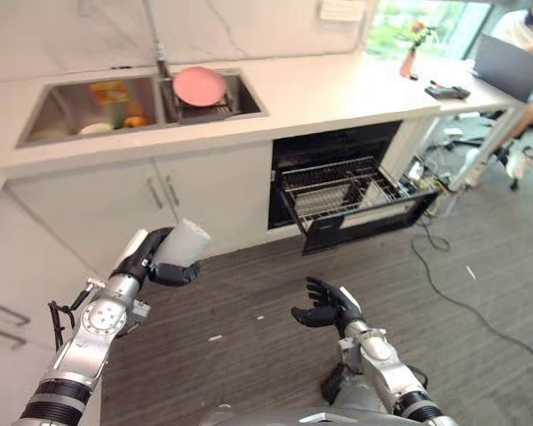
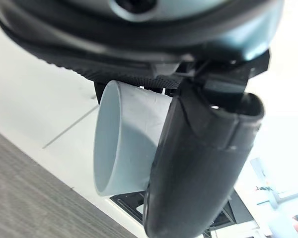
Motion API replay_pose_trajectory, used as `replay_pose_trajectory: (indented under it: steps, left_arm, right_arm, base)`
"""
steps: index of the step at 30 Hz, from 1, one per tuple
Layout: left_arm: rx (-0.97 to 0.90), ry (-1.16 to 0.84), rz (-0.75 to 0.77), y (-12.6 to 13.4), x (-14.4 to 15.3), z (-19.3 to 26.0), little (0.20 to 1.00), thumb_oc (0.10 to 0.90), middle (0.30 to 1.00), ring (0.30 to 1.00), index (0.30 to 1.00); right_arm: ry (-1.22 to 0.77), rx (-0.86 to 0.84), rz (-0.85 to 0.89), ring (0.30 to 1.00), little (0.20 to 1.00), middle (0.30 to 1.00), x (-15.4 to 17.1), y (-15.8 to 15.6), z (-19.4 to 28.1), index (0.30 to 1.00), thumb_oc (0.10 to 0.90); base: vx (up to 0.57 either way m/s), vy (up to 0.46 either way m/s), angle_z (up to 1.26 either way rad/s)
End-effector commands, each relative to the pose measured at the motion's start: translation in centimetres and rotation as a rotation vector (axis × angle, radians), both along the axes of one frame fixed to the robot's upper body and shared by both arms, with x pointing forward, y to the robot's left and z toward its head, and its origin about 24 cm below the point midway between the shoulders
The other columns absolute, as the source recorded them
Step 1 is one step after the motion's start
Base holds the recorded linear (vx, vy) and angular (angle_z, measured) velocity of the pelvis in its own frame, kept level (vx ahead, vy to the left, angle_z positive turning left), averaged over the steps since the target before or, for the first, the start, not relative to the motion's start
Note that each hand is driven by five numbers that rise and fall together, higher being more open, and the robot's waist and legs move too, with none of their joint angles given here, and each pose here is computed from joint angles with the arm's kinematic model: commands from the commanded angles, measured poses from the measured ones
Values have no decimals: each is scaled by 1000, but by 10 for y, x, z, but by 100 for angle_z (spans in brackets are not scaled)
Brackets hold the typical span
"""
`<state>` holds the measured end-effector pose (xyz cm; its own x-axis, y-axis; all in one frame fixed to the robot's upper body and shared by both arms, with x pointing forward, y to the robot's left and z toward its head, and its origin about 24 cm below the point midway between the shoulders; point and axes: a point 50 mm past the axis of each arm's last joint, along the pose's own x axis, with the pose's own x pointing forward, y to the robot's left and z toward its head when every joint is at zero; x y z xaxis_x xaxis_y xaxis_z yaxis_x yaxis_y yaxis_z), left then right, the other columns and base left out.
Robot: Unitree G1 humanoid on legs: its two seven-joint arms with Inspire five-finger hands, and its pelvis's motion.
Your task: Place the dishes in the dishwasher.
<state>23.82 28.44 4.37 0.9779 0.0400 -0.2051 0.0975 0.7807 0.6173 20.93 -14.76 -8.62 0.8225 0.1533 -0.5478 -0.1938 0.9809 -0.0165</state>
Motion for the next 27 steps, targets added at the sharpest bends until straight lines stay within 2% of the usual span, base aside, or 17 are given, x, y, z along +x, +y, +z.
replay_pose_trajectory:
  steps: [1,5,11,18,27]
  left_arm:
    - [93,-264,-136,-14,18,57,300,400,300,300,300]
    - [62,-223,-125,-16,14,43,300,400,300,300,300]
    - [29,-252,-54,-5,6,46,300,400,300,300,300]
    - [8,-198,4,2,-5,27,300,400,300,300,300]
    - [59,-144,-45,-2,1,23,300,400,300,300,300]
  right_arm:
    - [-170,-10,-30,900,900,900,20,-17,29,900,800]
    - [-132,-19,-55,900,900,900,9,-28,22,900,800]
    - [-251,-44,-10,900,900,900,28,-29,47,900,800]
    - [-222,-88,95,900,900,900,31,-24,42,900,800]
    - [-126,-74,26,900,900,900,11,-32,24,900,800]
  base:
    - [722,163,-54]
    - [623,-17,37]
    - [243,-53,-53]
    - [181,376,-50]
    - [84,409,-24]
